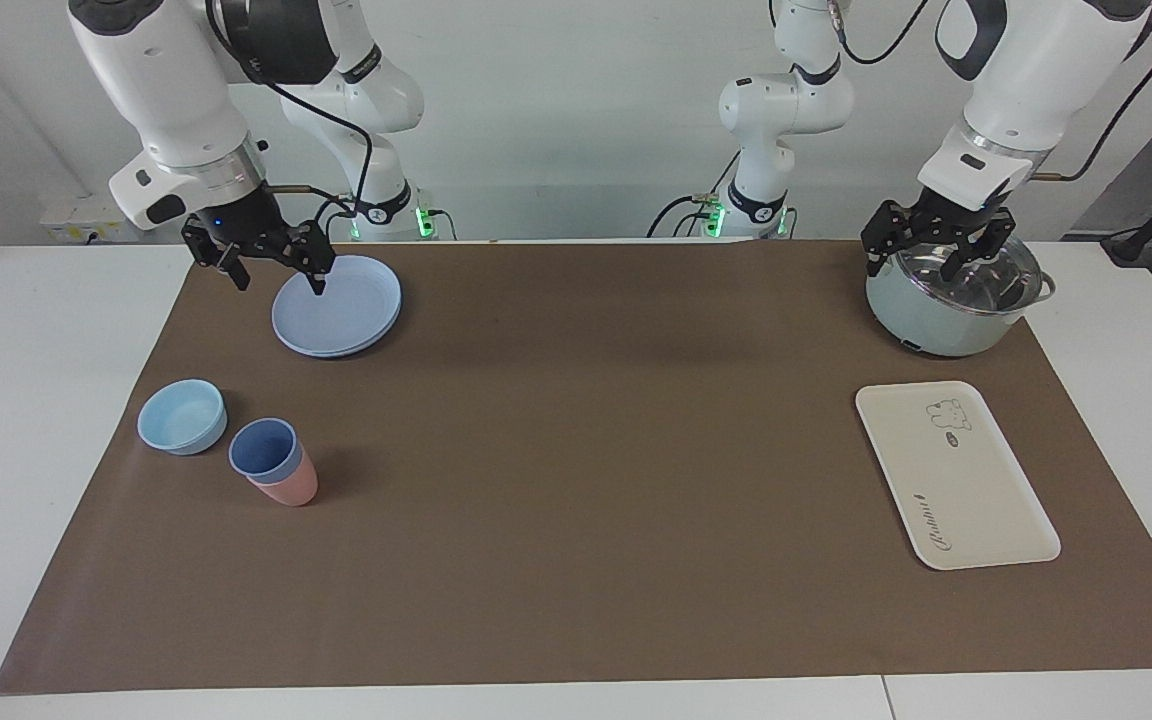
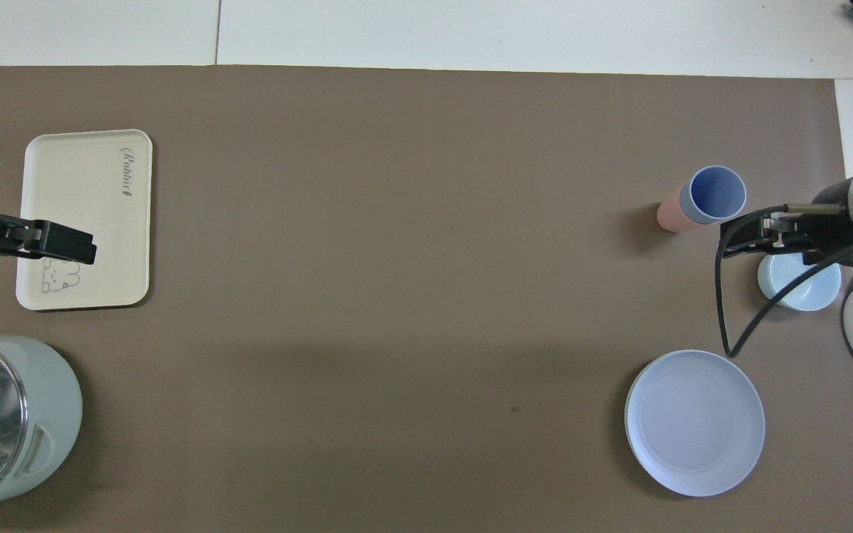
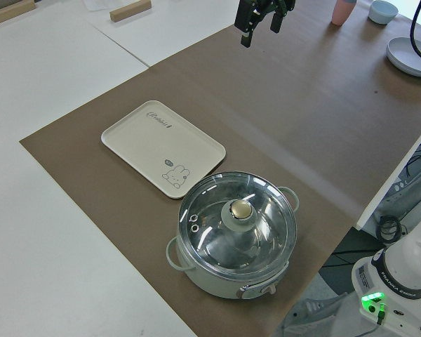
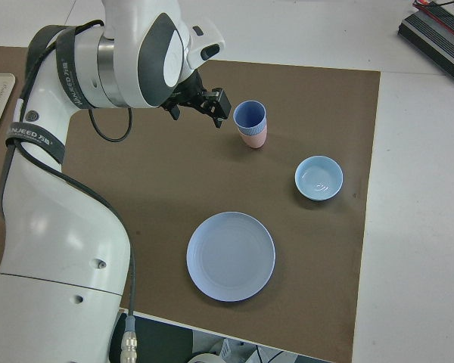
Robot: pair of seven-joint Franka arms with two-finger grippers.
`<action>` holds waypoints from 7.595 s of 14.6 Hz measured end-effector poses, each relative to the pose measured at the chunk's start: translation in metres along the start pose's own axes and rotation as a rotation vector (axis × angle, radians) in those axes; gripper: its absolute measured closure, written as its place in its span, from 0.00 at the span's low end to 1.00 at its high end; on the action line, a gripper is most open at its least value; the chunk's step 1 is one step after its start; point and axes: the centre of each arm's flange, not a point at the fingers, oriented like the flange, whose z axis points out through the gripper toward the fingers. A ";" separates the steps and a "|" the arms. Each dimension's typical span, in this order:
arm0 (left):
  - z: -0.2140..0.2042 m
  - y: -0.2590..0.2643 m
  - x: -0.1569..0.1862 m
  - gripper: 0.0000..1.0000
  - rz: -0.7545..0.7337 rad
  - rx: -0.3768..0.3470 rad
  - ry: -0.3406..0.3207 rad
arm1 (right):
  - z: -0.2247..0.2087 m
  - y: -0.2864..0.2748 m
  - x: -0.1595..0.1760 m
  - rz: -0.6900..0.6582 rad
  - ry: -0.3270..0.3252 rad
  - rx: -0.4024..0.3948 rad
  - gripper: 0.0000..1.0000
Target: Place cup on tray
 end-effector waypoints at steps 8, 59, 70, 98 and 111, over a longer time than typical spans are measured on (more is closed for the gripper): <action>0.000 0.000 0.000 0.00 0.000 0.000 0.000 | 0.000 0.003 0.001 0.006 -0.001 0.001 0.00; 0.000 0.000 0.000 0.00 0.000 0.000 0.000 | 0.284 0.062 0.126 1.108 -0.567 0.569 0.22; 0.000 0.000 0.000 0.00 0.000 0.000 -0.001 | 0.183 -0.158 0.081 1.180 -0.519 0.515 0.22; 0.057 0.267 0.014 0.15 -0.339 -0.373 0.413 | 0.147 -0.286 0.039 1.348 -0.481 0.631 0.22; 0.029 0.269 0.028 0.95 -0.423 -0.381 0.358 | 0.145 -0.279 0.044 1.362 -0.466 0.645 0.22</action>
